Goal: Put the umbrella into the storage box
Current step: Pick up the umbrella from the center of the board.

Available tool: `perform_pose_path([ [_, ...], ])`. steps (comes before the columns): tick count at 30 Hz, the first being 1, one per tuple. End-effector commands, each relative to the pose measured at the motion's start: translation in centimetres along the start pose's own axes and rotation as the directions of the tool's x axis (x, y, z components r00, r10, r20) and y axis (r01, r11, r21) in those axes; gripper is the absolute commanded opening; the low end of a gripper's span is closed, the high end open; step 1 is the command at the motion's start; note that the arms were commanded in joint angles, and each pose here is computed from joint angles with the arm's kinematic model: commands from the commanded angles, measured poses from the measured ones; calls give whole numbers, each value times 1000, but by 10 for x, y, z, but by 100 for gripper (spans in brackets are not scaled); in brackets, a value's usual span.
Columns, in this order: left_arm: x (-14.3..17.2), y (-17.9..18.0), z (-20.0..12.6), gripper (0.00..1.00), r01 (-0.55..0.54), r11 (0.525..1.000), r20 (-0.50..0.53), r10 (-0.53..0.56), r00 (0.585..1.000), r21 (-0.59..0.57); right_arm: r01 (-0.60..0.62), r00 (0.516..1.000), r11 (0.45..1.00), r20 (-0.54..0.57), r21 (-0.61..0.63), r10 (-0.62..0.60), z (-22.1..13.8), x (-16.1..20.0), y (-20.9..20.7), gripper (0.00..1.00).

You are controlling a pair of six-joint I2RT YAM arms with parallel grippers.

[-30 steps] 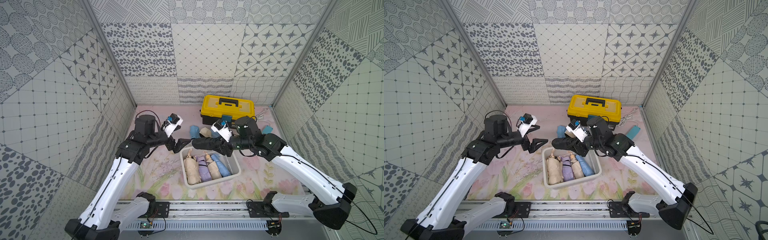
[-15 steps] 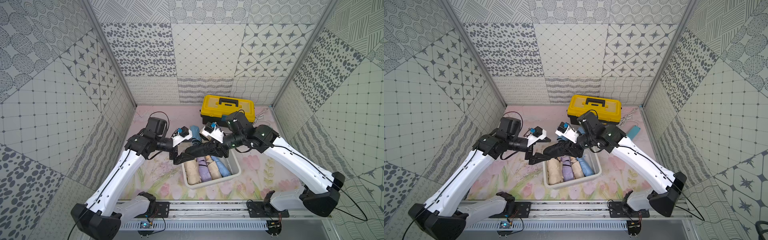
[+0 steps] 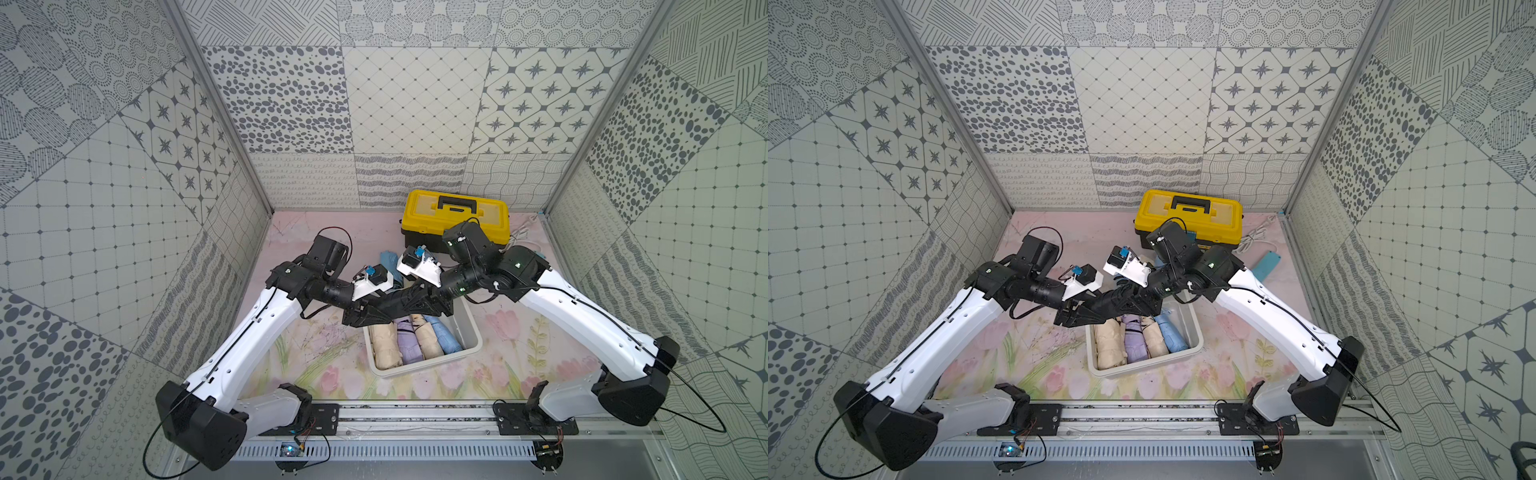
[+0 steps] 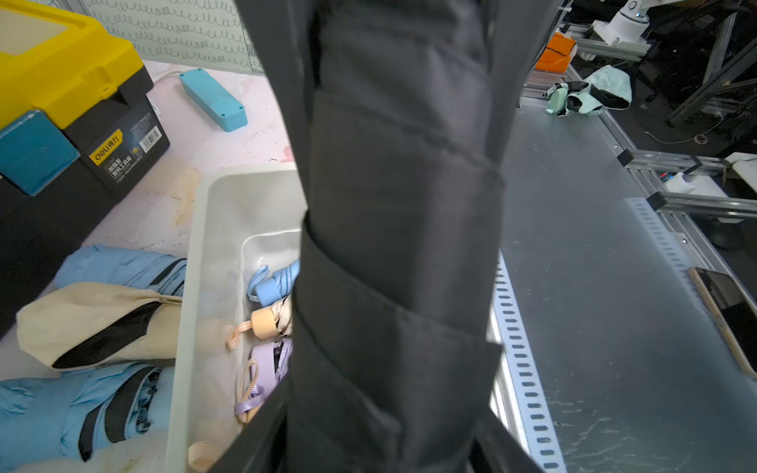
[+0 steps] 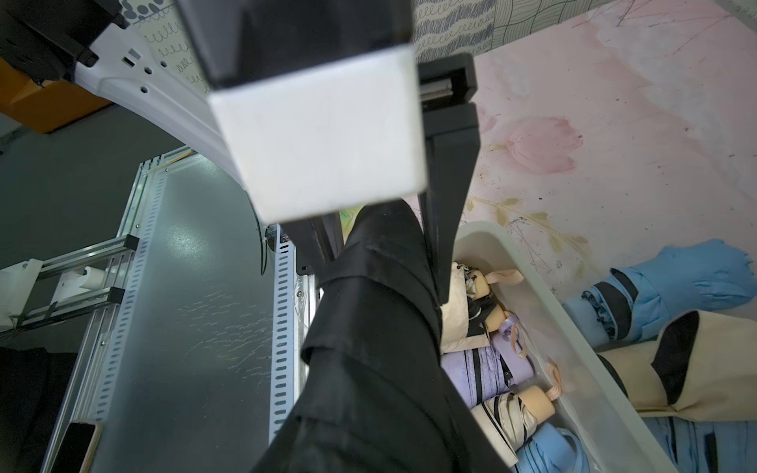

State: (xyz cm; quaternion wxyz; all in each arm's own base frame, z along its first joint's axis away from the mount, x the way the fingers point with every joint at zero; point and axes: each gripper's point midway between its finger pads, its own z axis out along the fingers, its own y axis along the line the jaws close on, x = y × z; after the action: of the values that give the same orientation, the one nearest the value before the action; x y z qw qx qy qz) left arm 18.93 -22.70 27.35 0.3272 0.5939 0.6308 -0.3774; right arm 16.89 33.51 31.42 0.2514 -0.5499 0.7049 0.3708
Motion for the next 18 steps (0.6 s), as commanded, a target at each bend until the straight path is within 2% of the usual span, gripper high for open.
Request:
perform_pose_path([
  [1, -1, -11, 0, 44, -48, 998, 4, 48, 999, 43, 70, 994, 997, 88, -17, -68, -8, -27, 8, 15],
  [4, -2, -10, 0, 37, -58, 997, 7, 58, 998, 40, 60, 994, 998, 90, -9, -59, -11, -27, 9, 19],
  [6, -3, -9, 0, 34, -63, 997, 13, 63, 998, 37, 45, 995, 999, 92, 5, -45, -13, -26, 8, 26],
  [8, -6, -7, 0, 32, -63, 998, 23, 62, 998, 27, 22, 995, 999, 100, 32, -25, -18, -27, 7, 45],
  [10, -10, -5, 0, 31, -63, 998, 41, 62, 997, 22, 3, 992, 998, 125, 55, -9, -26, -29, 8, 59],
  [13, -17, 0, 1, 31, -39, 999, 90, 39, 995, -1, -19, 979, 995, 204, 94, -1, -46, -34, 15, 70],
  [18, -39, 7, 0, 31, 26, 1000, 248, -21, 968, -16, -88, 933, 977, 359, 196, 12, -77, -27, 17, 81],
])
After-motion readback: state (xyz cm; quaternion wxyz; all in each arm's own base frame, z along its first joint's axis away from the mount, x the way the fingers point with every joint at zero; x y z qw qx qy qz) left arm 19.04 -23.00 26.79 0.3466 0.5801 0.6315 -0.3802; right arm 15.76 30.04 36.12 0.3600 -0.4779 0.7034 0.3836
